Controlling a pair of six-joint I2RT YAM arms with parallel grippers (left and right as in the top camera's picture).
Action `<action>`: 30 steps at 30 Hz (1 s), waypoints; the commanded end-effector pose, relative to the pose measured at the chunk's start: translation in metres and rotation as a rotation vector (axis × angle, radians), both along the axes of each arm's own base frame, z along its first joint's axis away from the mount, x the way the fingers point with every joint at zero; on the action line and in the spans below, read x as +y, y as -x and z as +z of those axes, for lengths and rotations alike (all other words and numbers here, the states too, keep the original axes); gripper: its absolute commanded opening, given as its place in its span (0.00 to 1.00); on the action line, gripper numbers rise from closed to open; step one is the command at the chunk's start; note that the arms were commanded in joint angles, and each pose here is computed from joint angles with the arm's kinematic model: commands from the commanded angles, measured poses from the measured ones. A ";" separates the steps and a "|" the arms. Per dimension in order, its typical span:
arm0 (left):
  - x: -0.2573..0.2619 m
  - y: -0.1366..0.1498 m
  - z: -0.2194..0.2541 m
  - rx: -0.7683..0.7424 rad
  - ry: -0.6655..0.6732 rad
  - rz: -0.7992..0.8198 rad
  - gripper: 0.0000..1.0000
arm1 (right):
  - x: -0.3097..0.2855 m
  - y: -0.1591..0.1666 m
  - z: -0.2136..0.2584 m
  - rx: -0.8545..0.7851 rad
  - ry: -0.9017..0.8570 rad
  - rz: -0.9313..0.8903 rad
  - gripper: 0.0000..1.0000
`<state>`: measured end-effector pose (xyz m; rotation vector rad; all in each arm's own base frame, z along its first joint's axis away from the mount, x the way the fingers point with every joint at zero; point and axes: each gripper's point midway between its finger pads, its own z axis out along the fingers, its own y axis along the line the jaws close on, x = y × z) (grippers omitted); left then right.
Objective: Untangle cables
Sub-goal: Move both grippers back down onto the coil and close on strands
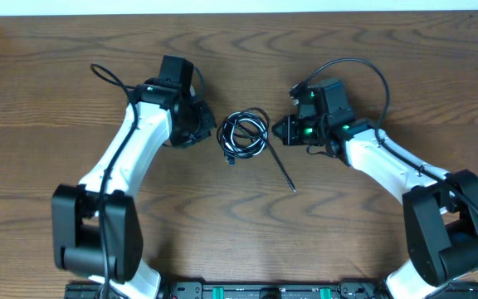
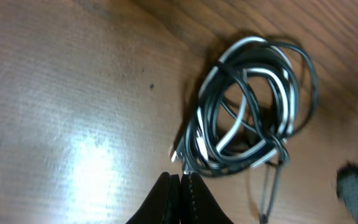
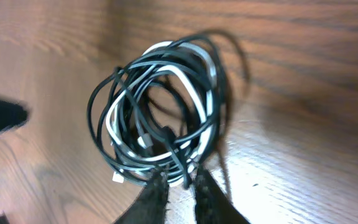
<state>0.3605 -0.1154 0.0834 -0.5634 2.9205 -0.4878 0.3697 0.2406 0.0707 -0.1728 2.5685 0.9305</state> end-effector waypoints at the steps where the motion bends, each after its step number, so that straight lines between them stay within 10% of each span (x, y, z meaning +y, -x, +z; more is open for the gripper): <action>1: 0.002 -0.007 -0.023 0.031 -0.024 0.002 0.08 | 0.008 0.007 -0.007 0.005 0.042 0.003 0.15; 10: -0.011 -0.058 -0.037 -0.131 0.024 -0.007 0.08 | 0.022 -0.024 0.012 -0.181 0.036 -0.044 0.13; 30: -0.067 -0.022 -0.074 -0.048 0.049 -0.289 0.08 | 0.002 0.007 -0.065 0.151 0.098 -0.111 0.04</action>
